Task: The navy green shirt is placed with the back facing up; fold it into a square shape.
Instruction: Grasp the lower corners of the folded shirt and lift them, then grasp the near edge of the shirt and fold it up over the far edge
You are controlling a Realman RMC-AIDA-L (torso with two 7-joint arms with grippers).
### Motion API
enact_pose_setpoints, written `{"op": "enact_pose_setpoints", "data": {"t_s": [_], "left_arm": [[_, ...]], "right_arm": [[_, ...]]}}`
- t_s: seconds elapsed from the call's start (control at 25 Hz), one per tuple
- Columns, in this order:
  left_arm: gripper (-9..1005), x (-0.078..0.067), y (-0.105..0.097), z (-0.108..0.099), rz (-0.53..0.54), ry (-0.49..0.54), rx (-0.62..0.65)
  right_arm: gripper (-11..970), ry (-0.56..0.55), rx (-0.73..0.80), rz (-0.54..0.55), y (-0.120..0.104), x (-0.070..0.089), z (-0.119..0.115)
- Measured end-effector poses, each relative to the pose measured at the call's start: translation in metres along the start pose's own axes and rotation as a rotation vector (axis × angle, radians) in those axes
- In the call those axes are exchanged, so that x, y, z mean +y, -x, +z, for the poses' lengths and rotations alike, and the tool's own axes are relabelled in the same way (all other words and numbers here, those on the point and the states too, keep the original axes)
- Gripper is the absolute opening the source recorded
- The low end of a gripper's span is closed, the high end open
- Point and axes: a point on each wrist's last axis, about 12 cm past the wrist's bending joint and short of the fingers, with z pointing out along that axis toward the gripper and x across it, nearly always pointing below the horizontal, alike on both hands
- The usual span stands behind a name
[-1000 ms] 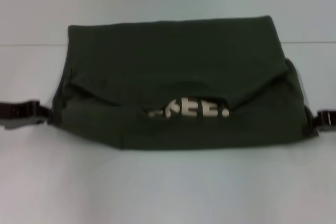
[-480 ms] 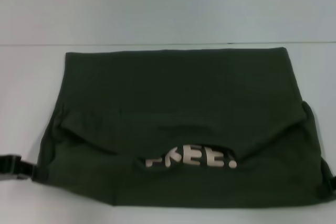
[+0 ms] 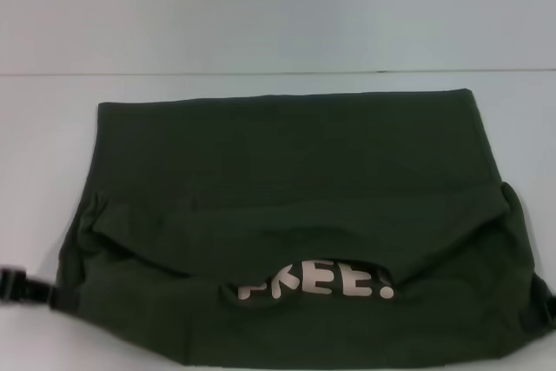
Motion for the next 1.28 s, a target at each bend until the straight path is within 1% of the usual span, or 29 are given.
{"op": "enact_pose_setpoints", "data": {"t_s": [0.08, 0.16, 0.2, 0.24, 0.36, 0.4, 0.52, 0.64, 0.72, 0.96, 1.12, 1.28], "left_arm": [[11, -0.005, 0.009, -0.008, 0.033, -0.051, -0.051], [12, -0.007, 0.019, -0.015, 0.041, -0.074, -0.092], [12, -0.008, 0.027, -0.017, 0.035, -0.073, -0.115], [12, -0.009, 0.036, -0.018, 0.027, -0.071, -0.136], [12, -0.01, 0.063, -0.013, 0.0, -0.037, -0.195], [12, -0.01, 0.075, -0.008, -0.01, -0.018, -0.217], [12, -0.009, 0.1, 0.004, -0.033, 0.039, -0.273], [12, -0.009, 0.118, 0.014, -0.044, 0.091, -0.317], [11, -0.008, 0.127, 0.02, -0.051, 0.129, -0.348], [11, -0.002, 0.14, 0.034, -0.076, 0.236, -0.434], [11, 0.003, 0.142, 0.039, -0.088, 0.28, -0.473], [12, 0.006, 0.143, 0.044, -0.102, 0.309, -0.512]], "right_arm": [[16, 0.069, -0.055, -0.04, 0.006, 0.006, -0.008], [20, 0.13, -0.126, -0.069, 0.014, 0.012, -0.017], [23, 0.151, -0.204, -0.079, 0.025, 0.015, -0.025], [25, 0.151, -0.204, -0.079, 0.025, 0.015, -0.025], [31, 0.121, -0.34, -0.033, 0.048, 0.011, -0.028], [33, 0.106, -0.377, -0.012, 0.055, 0.008, -0.027], [39, 0.061, -0.479, 0.035, 0.075, 0.002, -0.02], [46, 0.003, -0.568, 0.071, 0.089, -0.004, -0.013], [50, -0.039, -0.622, 0.091, 0.097, -0.007, -0.009], [62, -0.16, -0.714, 0.12, 0.112, -0.012, 0.012], [71, -0.197, -0.74, 0.119, 0.118, -0.009, 0.021], [79, -0.208, -0.774, 0.126, 0.123, -0.008, 0.021]]}}
